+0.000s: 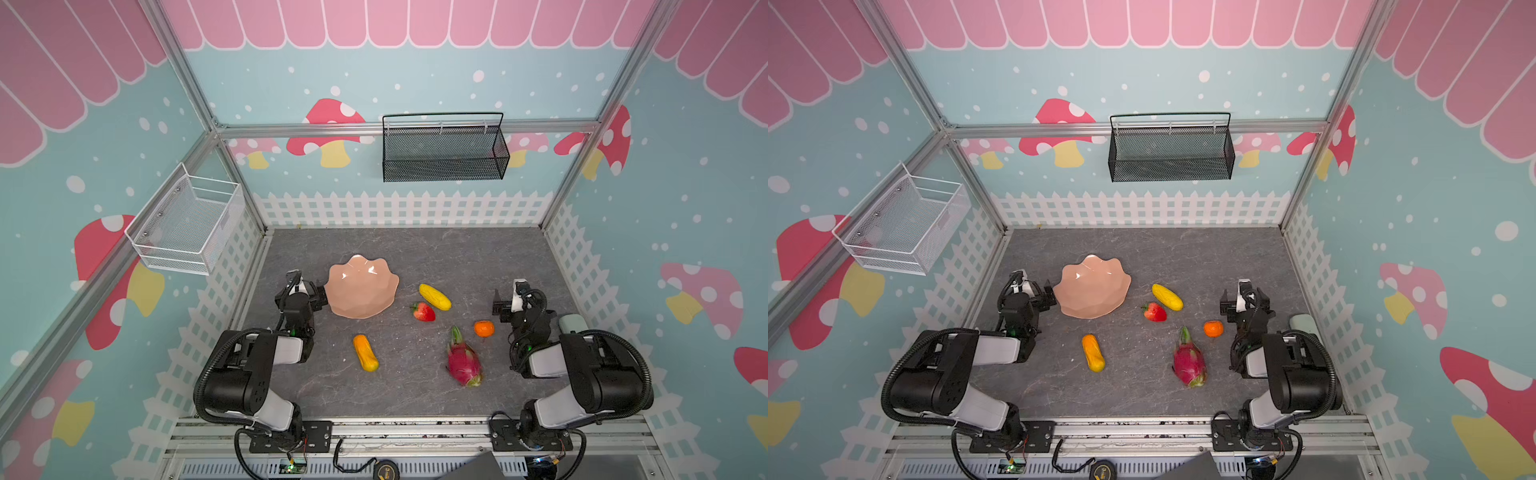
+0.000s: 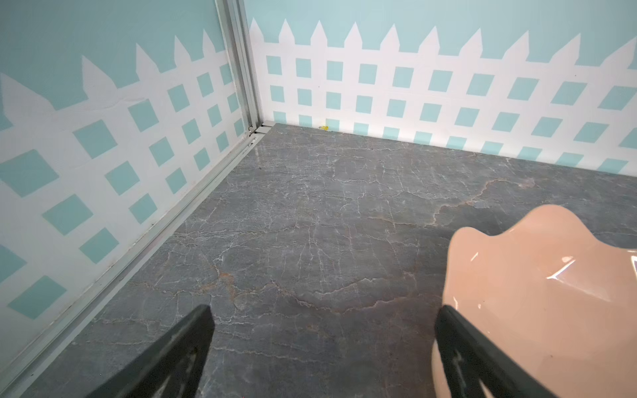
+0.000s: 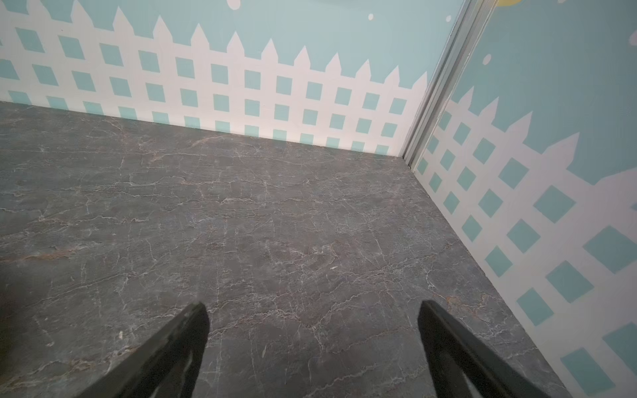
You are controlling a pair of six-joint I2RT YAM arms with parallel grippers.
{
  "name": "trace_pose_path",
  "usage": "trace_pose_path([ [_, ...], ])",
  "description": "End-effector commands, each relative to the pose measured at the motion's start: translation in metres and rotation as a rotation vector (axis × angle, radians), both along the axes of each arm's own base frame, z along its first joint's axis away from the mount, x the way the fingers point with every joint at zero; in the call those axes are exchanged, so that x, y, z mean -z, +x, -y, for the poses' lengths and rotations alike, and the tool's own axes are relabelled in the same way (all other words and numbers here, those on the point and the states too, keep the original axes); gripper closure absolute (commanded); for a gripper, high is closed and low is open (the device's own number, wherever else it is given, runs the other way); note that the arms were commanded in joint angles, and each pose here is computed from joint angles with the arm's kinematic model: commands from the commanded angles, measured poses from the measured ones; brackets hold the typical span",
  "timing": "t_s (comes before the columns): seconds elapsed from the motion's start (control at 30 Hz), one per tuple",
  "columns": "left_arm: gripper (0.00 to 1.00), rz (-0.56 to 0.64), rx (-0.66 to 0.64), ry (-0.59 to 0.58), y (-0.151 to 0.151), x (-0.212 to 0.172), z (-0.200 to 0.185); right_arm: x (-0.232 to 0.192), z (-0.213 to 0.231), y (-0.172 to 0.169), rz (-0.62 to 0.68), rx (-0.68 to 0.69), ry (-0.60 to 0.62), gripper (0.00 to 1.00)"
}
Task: Place and organize the fake fruits in the fruit bowl
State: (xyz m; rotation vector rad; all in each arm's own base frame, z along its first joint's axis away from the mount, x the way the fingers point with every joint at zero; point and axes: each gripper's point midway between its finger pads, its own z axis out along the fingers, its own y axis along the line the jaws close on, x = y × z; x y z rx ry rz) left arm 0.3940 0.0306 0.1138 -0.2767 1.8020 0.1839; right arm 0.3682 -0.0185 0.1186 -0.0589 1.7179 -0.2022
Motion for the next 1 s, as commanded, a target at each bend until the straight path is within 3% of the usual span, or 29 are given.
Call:
trace_pose_path([
  [0.0, 0.0, 0.005, 0.012, 0.011, 0.004, -0.005, 0.001, -0.014, -0.001, 0.003, 0.05, -0.003, -0.002, 0.02],
  [0.57, 0.0, 0.008, 0.012, 0.012, 0.004, -0.005, 0.0, -0.014, -0.001, 0.002, 0.053, 0.0, -0.003, 0.02],
  [0.77, 0.0, 0.078, -0.023, 0.013, -0.015, -0.029, -0.003, -0.043, 0.01, -0.019, 0.111, 0.1, 0.015, 0.02],
  [0.87, 0.0, 0.115, -0.013, 0.057, -0.035, -0.055, 0.015, -0.05, -0.003, -0.016, 0.001, 0.074, 0.118, 0.04],
  [0.97, 0.01, 0.029, 0.134, 0.056, -0.053, -0.075, 0.066, -0.044, -0.047, -0.016, -0.233, -0.054, 0.22, 0.06],
])
